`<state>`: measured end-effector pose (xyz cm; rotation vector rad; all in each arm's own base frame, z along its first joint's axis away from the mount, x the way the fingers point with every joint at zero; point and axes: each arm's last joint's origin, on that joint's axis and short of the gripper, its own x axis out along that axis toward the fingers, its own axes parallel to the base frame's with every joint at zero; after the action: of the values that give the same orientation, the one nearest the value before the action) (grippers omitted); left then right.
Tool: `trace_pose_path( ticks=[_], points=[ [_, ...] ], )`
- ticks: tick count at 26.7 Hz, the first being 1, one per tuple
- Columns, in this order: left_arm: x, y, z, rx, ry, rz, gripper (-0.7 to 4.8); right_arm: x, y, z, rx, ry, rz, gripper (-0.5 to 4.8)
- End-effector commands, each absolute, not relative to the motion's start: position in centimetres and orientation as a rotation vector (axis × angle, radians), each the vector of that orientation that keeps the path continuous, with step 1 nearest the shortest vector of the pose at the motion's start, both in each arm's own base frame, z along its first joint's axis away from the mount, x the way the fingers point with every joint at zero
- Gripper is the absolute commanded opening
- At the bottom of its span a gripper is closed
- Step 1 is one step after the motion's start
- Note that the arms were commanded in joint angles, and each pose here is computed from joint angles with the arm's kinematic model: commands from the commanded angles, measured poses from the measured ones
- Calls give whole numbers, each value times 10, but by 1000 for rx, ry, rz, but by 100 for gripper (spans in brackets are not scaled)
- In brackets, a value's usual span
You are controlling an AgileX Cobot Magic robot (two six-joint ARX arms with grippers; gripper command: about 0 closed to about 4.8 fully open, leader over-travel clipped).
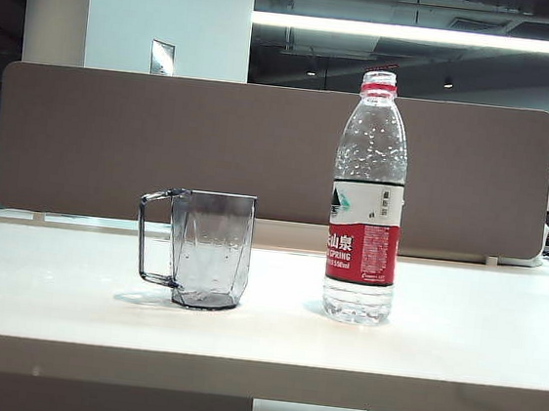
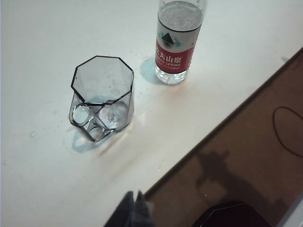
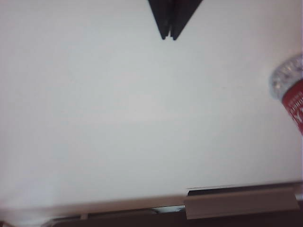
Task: Pick up the mineral water bottle on the table and pour water into the mug until it's full.
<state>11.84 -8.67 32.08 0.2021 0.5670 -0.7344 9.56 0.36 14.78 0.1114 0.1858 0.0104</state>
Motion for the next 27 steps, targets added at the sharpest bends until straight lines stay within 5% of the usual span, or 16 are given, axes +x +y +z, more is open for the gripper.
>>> trace_pose_path(
  ticks=[1,5,16,23,27],
  points=[
    [118,-87,323,202,553,-740,-5,94,4,167,235,84,12,-5],
    [118,-87,323,201,553,-740,-5,69,2,252,189,-249,16,-5],
    [118,-87,323,202,553,-740,-5,10,-3,420,-49,-742,-98,-5],
    [118,-87,323,202,554,-741,-5,88,0,476,-372,-618,-225,-5],
    [118,-87,323,202,553,-739,-5,150,2,478,-396,-512,-123,-5]
  ],
)
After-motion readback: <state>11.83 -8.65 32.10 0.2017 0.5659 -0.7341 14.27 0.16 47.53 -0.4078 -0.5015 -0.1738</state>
